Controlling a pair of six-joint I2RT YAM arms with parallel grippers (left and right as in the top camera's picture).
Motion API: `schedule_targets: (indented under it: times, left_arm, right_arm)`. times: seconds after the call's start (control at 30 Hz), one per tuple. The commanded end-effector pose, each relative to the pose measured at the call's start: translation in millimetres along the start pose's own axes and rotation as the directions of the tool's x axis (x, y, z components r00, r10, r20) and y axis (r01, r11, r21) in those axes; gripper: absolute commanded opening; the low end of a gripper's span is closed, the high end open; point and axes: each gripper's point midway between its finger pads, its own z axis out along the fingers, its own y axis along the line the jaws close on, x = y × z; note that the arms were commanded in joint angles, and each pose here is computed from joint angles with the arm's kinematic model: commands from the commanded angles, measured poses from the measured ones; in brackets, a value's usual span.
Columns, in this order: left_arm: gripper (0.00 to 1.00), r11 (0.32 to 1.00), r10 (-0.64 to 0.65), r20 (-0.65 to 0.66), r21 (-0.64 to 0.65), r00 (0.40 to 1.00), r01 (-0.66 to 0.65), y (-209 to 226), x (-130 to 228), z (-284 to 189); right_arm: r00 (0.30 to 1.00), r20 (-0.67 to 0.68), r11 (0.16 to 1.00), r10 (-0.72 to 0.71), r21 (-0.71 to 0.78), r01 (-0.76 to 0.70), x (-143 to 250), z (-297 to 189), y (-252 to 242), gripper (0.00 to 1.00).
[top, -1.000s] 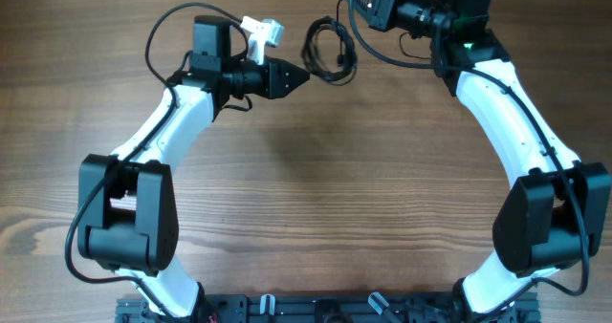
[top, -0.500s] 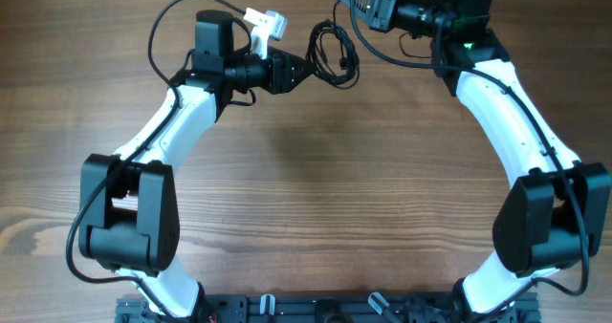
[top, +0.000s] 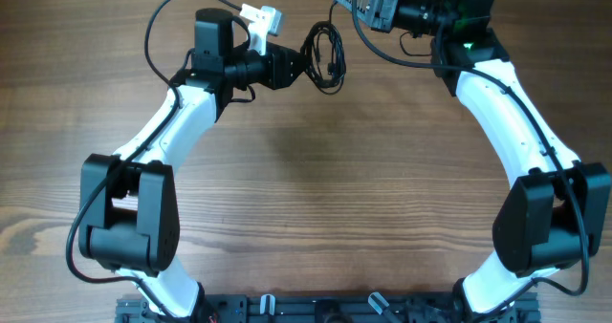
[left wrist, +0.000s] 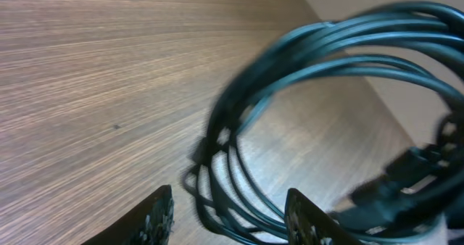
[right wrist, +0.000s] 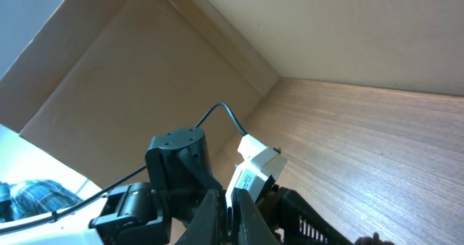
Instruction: Untangle cables
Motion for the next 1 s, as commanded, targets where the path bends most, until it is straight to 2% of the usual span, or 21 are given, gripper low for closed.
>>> schedule_targets:
  times: [0.0, 0.27, 0.4, 0.43, 0.57, 0.8, 0.83, 0.87, 0.9, 0.97]
  left_arm:
    - [0.51, 0.999, 0.021, 0.012, -0.049, 1.0, -0.02, 8.9, -4.5, 0.3]
    - [0.51, 0.999, 0.017, 0.013, -0.047, 1.0, -0.017, 8.5, -4.5, 0.4]
    - [0.43, 0.999, 0.02, 0.014, -0.038, 1.0, -0.019, 6.9, -5.1, 0.4]
    - [0.39, 0.999, 0.022, 0.016, -0.034, 1.0, -0.022, 6.2, -5.7, 0.4]
    - [0.05, 0.999, 0.041, 0.031, -0.013, 0.999, -0.04, 1.3, -9.7, 1.5]
    - [0.04, 0.996, 0.083, 0.045, 0.015, 0.996, -0.084, -14.2, -13.3, 10.5]
    - [0.06, 0.996, 0.085, 0.044, 0.018, 0.995, -0.086, -15.6, -13.1, 11.4]
    - [0.18, 0.996, 0.087, 0.044, 0.02, 0.995, -0.088, -16.8, -12.9, 12.1]
    - [0.2, 0.996, 0.087, 0.043, 0.018, 0.995, -0.088, -16.9, -12.8, 12.4]
    - [0.04, 0.996, 0.087, 0.043, 0.014, 0.995, -0.088, -16.3, -12.8, 12.6]
  right_arm:
    - [1.0, -0.027, 0.999, 0.016, -0.033, -0.017, 6.5, 2.0, 0.5, 0.04]
    - [0.999, -0.031, 0.999, 0.014, -0.041, -0.015, 7.0, 2.3, 2.4, 0.04]
    - [0.999, -0.032, 0.999, 0.014, -0.042, -0.015, 7.4, 2.7, 2.8, 0.05]
    - [0.999, -0.034, 0.999, 0.014, -0.044, -0.015, 7.6, 2.7, 3.0, 0.05]
    - [0.999, -0.038, 0.999, 0.014, -0.049, -0.016, 8.3, 2.6, 3.8, 0.04]
    - [0.999, -0.041, 0.998, 0.013, -0.053, -0.015, 9.0, 2.8, 4.7, 0.05]
    - [0.999, -0.042, 0.998, 0.013, -0.054, -0.015, 9.1, 2.8, 4.9, 0.05]
    - [0.999, -0.043, 0.998, 0.013, -0.054, -0.015, 9.2, 2.8, 5.0, 0.05]
    - [0.999, -0.043, 0.998, 0.013, -0.054, -0.015, 9.2, 2.8, 5.0, 0.05]
    - [0.999, -0.042, 0.998, 0.013, -0.054, -0.015, 9.1, 2.8, 4.9, 0.05]
